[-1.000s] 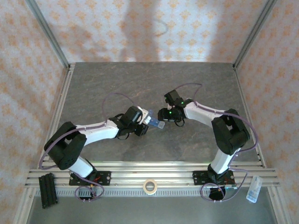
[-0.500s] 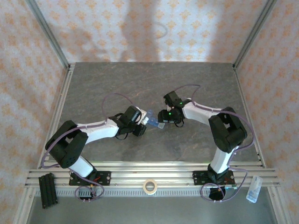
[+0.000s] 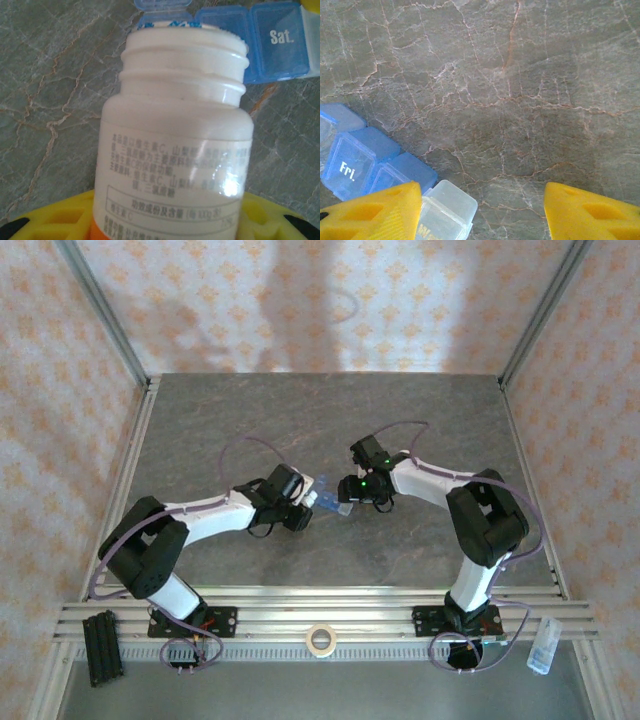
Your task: Sort the pills into containers
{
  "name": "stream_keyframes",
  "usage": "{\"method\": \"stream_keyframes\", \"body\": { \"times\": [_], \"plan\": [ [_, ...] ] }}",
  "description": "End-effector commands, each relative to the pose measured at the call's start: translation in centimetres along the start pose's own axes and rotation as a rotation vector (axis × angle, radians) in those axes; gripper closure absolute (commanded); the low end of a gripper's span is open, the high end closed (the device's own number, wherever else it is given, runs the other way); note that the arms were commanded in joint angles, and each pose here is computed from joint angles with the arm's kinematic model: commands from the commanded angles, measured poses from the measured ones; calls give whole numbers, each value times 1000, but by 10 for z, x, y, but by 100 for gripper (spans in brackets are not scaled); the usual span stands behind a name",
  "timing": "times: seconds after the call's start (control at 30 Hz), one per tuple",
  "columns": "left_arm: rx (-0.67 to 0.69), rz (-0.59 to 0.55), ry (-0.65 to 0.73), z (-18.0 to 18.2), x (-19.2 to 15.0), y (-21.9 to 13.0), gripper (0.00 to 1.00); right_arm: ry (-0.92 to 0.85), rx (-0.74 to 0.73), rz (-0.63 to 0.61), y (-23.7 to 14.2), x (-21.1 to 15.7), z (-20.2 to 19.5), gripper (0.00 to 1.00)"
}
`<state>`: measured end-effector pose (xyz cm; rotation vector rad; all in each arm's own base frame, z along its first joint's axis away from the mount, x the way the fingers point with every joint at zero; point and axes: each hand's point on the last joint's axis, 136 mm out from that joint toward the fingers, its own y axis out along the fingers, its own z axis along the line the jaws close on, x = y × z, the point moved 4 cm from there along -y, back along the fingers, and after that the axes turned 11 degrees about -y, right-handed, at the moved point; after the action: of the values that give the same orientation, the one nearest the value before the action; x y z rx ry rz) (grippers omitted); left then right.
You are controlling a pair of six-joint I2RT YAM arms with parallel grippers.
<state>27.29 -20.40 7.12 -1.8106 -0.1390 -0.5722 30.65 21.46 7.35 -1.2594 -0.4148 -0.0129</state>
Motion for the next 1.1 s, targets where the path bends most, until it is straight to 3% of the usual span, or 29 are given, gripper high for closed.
{"method": "stream_keyframes", "body": {
  "times": [0.0, 1.07],
  "plan": [
    [-3, 34, 16, 0, 3, 1, 100, -10, -17, 40, 9, -9, -4, 34],
    [89, 182, 23, 7, 4, 4, 100, -3, 8, 67, 14, -15, -3, 34]
  ]
}}
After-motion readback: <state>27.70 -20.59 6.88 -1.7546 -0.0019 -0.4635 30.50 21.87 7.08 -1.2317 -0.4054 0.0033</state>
